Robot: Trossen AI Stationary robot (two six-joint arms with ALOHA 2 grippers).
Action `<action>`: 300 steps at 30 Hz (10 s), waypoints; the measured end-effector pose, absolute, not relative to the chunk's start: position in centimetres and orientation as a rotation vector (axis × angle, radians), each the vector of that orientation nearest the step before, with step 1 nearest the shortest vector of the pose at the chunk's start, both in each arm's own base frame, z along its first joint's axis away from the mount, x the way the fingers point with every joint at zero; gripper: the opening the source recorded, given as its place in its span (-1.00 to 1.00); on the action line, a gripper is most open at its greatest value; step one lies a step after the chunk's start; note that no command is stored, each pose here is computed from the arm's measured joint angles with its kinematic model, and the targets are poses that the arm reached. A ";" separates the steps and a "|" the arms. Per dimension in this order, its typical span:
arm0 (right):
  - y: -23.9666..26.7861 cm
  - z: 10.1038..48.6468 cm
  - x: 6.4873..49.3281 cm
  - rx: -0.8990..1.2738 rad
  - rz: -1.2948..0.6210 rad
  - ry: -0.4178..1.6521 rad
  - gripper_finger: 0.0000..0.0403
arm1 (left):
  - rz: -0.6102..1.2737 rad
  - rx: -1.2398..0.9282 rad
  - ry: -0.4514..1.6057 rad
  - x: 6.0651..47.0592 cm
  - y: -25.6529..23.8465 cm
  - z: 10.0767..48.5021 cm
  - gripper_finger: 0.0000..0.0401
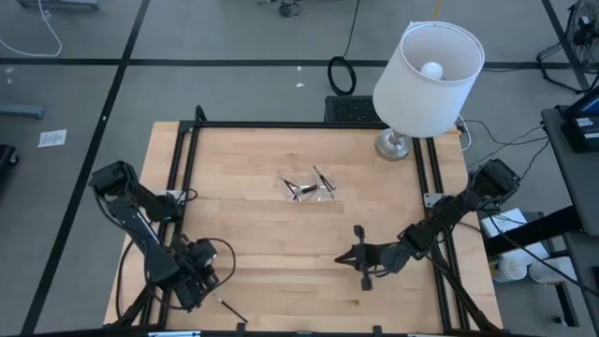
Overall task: Pick & Place Makeup Supplies
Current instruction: Put the makeup brush into the transparent organizer
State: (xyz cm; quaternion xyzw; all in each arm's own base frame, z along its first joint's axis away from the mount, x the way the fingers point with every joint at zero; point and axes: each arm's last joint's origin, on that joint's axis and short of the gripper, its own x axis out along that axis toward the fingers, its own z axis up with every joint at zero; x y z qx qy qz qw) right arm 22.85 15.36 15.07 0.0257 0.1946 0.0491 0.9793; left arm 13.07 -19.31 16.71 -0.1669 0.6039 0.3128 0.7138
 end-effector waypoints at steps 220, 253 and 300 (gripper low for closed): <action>15.0 14.7 22.9 0.075 0.108 0.444 -1.00 | -0.004 0.345 0.422 33.5 -12.4 38.8 -1.00; 14.9 14.7 23.0 0.039 0.099 0.436 -1.00 | 0.199 0.148 -0.013 21.5 -2.8 32.0 -1.00; 14.5 14.7 23.1 0.032 0.050 0.427 -1.00 | 0.602 -0.077 0.036 25.8 -1.7 14.0 -1.00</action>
